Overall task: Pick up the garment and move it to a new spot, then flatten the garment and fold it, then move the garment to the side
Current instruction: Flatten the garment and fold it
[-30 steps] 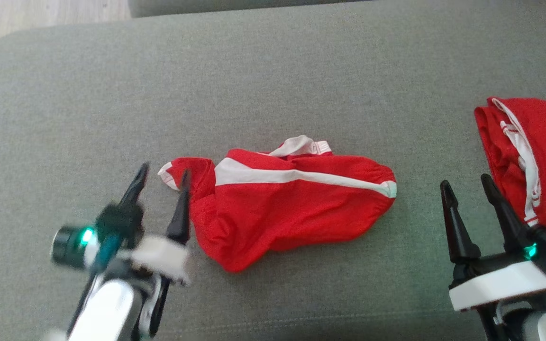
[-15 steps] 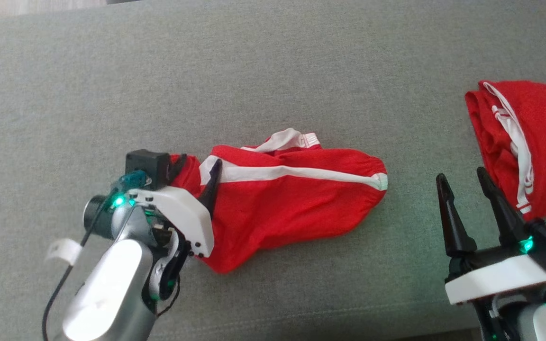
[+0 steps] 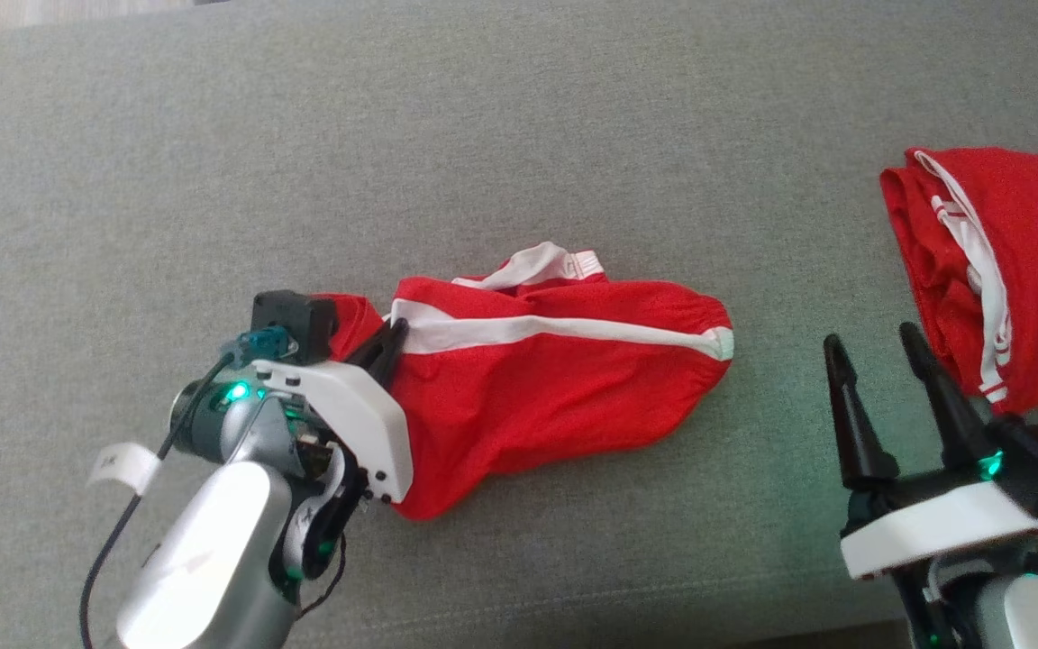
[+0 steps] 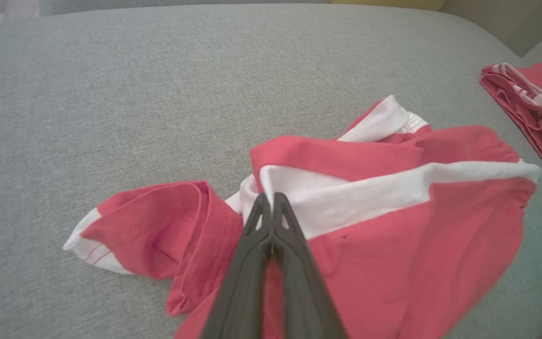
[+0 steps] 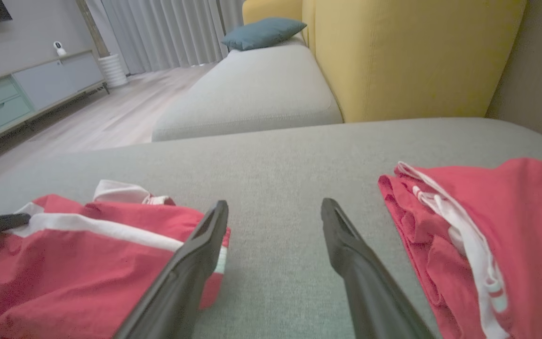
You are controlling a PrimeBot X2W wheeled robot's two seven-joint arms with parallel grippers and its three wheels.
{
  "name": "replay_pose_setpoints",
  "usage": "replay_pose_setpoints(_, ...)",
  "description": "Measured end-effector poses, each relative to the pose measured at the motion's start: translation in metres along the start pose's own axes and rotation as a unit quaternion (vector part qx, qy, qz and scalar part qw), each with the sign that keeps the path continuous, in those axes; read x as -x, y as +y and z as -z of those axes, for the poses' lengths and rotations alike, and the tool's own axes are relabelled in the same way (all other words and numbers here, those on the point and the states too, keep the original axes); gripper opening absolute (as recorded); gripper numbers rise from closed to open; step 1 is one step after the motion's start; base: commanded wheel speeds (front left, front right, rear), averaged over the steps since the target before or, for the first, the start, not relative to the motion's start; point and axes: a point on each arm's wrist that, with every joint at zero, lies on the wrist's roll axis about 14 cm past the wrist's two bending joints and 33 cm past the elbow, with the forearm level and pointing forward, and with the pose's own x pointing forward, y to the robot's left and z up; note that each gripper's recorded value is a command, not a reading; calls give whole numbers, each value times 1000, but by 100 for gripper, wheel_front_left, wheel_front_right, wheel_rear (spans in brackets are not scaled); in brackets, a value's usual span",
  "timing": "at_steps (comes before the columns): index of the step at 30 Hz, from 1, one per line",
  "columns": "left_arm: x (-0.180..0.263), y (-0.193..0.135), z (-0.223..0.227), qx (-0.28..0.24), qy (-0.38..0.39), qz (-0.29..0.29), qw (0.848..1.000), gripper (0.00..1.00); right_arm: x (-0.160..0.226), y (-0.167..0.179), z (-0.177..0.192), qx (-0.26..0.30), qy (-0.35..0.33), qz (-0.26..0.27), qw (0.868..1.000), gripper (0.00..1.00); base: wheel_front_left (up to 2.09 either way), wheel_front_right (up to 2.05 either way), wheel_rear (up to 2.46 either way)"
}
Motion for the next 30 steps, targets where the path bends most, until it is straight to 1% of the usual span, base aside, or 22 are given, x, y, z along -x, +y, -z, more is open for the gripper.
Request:
replay_pose_setpoints(3, 0, 0, 0, 0, -1, 0, 1000, 0, -1, 5, 18, -3, 39, -13, 999, 100, 0, 0, 0)
replay_pose_setpoints(7, 1, 1, 0, -2, -4, -1, 1000, 0, -11, 18, 40, -2, 95, -47, 994, 100, 0, 0, 0)
replay_pose_setpoints(8, 1, 1, 0, -2, -4, -1, 1000, 0, -11, 18, 40, -2, 95, -47, 994, 100, 0, 0, 0)
replay_pose_setpoints(10, 1, 2, 0, -3, -5, -2, 1000, 0, -18, 26, 46, -6, 113, -66, 991, 100, 0, 0, 0)
replay_pose_setpoints(17, 0, 2, 4, -5, -3, 0, 1000, 0, -38, 45, 60, -3, 173, -108, 979, 100, 0, 0, 0)
replay_pose_setpoints(22, -3, 4, -1, -7, -11, 2, 1000, 0, -43, 48, 71, -2, 208, -118, 971, 100, 0, 0, 0)
replay_pose_setpoints(23, -3, 4, -2, -7, -11, 1, 1000, 0, -43, 50, 71, -2, 209, -121, 970, 76, 0, 0, 0)
replay_pose_setpoints(24, -3, 5, -1, -7, -11, 1, 1000, 0, -43, 52, 73, -5, 215, -124, 969, 43, 0, 0, 0)
replay_pose_setpoints(25, -3, 5, -1, -7, -10, 1, 1000, 0, -42, 53, 75, -7, 220, -127, 967, 0, 0, 0, 0)
replay_pose_setpoints(28, -4, 6, 0, -5, -12, 0, 1000, 0, -42, 54, 77, -8, 225, -130, 966, 0, 0, 0, 0)
replay_pose_setpoints(30, -4, 6, -2, -6, -19, -1, 1000, 0, -44, 52, 72, -4, 215, -131, 968, 0, 0, 0, 0)
